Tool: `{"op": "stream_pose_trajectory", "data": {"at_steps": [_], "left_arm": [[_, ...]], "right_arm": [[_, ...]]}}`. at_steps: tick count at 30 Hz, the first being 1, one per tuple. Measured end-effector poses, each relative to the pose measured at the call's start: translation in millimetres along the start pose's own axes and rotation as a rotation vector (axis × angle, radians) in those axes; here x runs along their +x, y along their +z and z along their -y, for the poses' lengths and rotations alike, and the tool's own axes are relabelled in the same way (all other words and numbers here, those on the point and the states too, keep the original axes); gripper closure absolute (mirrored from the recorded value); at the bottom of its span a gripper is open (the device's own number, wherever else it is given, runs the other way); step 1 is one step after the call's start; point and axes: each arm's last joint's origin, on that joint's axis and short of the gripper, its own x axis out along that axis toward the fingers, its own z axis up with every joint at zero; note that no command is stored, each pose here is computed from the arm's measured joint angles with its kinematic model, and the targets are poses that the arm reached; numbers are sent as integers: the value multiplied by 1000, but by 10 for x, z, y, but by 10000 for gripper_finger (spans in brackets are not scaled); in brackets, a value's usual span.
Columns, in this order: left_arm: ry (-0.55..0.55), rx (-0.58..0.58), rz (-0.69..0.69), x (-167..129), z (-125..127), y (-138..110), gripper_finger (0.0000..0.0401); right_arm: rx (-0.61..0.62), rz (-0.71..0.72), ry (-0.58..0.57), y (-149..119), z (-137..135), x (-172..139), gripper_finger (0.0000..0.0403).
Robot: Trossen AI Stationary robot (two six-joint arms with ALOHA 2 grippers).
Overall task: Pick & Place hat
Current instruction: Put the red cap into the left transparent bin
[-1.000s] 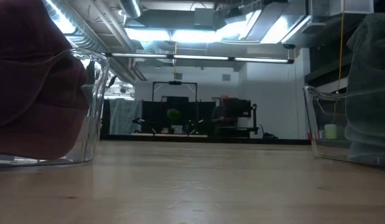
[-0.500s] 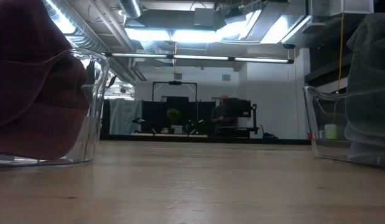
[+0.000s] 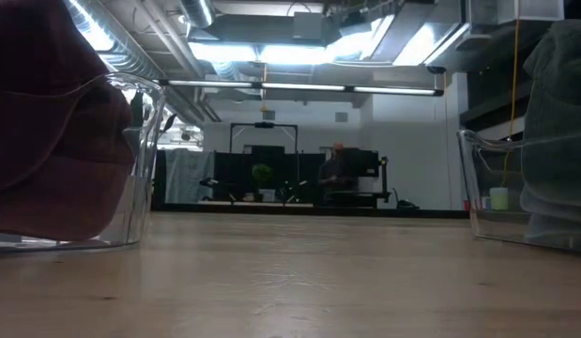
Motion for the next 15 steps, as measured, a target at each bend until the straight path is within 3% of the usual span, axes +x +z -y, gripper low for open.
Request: {"op": "stream_pose_trajectory", "data": {"at_steps": [6, 15], "left_arm": [[64, -68, -28, 30, -61, -63, 379], [337, -170, -16, -22, -312, -182, 379]], "right_arm": [[0, 0, -1, 0, 0, 0, 170], [-2, 1, -2, 0, 0, 1, 170]]}}
